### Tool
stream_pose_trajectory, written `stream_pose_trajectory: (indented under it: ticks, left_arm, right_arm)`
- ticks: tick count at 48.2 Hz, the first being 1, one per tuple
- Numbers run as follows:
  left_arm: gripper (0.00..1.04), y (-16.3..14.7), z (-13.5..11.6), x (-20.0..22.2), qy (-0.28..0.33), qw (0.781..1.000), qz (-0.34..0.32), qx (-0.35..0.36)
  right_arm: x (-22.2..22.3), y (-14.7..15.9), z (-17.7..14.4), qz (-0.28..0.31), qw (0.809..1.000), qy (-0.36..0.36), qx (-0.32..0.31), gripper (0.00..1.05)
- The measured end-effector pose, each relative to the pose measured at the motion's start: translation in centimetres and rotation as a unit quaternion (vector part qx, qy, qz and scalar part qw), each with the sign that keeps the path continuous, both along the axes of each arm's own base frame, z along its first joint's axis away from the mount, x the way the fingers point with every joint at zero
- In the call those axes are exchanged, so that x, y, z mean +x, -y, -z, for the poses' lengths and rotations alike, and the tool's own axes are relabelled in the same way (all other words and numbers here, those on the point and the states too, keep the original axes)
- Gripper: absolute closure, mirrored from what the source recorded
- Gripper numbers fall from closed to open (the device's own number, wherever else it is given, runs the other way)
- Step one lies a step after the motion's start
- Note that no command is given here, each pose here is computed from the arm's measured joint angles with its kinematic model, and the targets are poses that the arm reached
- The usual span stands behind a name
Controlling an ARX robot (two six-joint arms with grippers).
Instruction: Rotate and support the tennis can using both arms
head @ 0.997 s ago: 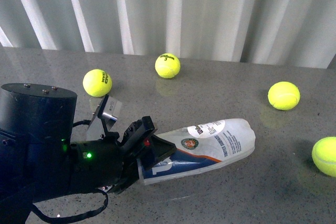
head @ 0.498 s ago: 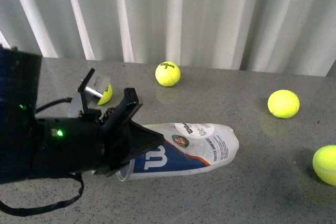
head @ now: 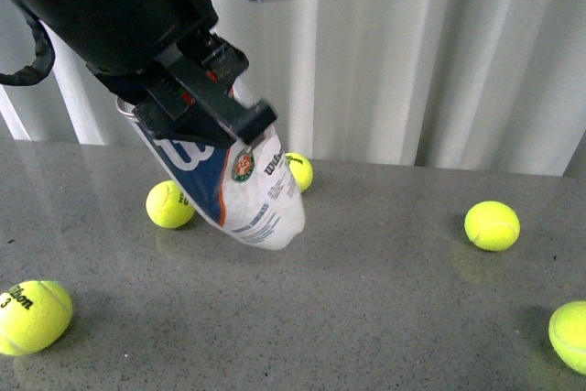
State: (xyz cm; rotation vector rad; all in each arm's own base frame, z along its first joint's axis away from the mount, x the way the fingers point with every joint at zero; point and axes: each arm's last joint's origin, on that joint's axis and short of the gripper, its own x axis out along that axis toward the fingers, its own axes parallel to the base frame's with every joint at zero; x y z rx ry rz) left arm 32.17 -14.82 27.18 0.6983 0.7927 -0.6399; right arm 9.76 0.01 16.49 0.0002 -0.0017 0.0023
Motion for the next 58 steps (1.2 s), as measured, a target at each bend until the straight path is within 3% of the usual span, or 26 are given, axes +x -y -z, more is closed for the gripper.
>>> stream_pose_trajectory:
  ticks: [5,10,17,42,47,49,58]
  left_arm:
    - [1.01,1.4,1.3,0.1,-0.015,0.995,0.062,0.078]
    - [1.01,3.2,2.8,-0.2,-0.040,0.987,0.123,0.098]
    - [1.01,4.9,3.9,-0.4,-0.060,0.976,0.161,0.132]
    - [1.01,7.7,5.3,-1.7,-0.073,0.964,0.215,0.138]
    - [0.89,7.7,5.6,-1.6,-0.075,0.964,0.213,0.142]
    - [0.91,7.8,5.6,-1.6,-0.076,0.964,0.212,0.142]
    - [0.63,7.9,6.0,-1.4,-0.083,0.967,0.203,0.132]
  right_arm:
    - [0.0,0.0,0.0,0.000,1.000,0.000,0.000,0.07]
    - [0.0,0.0,0.0,0.000,1.000,0.000,0.000,0.07]
    - [0.0,0.0,0.0,0.000,1.000,0.000,0.000,0.07]
    - [0.0,0.0,0.0,0.000,1.000,0.000,0.000,0.07]
    - [0.0,0.0,0.0,0.000,1.000,0.000,0.000,0.07]
    - [0.0,0.0,0.0,0.000,1.000,0.000,0.000,0.07]
    - [0.0,0.0,0.0,0.000,1.000,0.000,0.000,0.07]
